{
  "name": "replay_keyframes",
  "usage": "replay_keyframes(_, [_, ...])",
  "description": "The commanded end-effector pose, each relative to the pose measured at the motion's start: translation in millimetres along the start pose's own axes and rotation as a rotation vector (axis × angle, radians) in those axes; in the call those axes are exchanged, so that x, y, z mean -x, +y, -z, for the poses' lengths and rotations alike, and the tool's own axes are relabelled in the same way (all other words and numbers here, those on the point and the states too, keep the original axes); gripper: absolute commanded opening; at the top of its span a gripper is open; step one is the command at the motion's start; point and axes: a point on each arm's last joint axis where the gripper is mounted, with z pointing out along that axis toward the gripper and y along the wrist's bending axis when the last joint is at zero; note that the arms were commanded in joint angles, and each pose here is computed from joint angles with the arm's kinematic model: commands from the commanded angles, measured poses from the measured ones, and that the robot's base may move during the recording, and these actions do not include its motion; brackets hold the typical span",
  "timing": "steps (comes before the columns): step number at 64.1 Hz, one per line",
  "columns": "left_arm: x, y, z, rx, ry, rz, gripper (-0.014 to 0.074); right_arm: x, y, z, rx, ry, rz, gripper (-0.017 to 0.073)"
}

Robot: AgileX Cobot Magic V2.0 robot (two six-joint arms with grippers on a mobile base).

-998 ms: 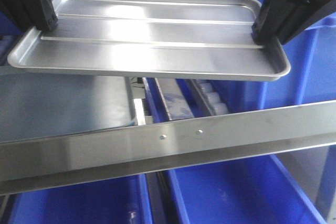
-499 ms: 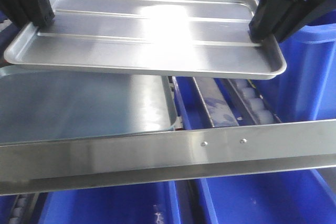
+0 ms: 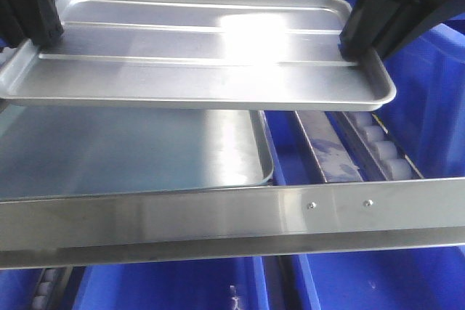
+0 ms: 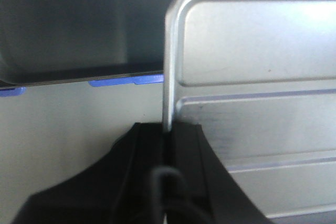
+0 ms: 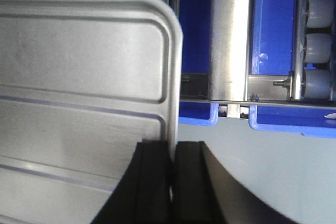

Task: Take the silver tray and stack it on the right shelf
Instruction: 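Lower the held tray onto the silver tray on the shelf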

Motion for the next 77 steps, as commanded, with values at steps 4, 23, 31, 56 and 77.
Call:
replay_keyframes(4, [2.2, 11.3, 20.0, 0.065, -0.061, -0.014, -0.0093, 11.2, -1.3, 17.3, -0.014, -0.088, 0.059, 0.0056])
replay_keyframes(23, [1.1, 12.1, 20.0, 0.073, -0.048, -0.014, -0.0093, 11.5, -1.1, 17.3, -0.012, -0.091, 0.059, 0.0056])
replay_keyframes(31, [2.2, 11.3, 20.0, 0.065, -0.061, -0.014, -0.0093, 12.9, 0.0, 17.5, 0.0, -0.107, 0.06, 0.0056])
replay_keyframes(56, [9.8, 20.1, 20.1, 0.169, -0.13, -0.06, -0.0093, 26.7, 9.1, 25.6, 0.039, -0.172, 0.113, 0.0056])
replay_keyframes(77, [29.9, 38.4, 20.9, 0.191, -0.257, -0.027, -0.009, 68.5, 56.6, 1.9, 0.08, -0.177, 0.192, 0.0056])
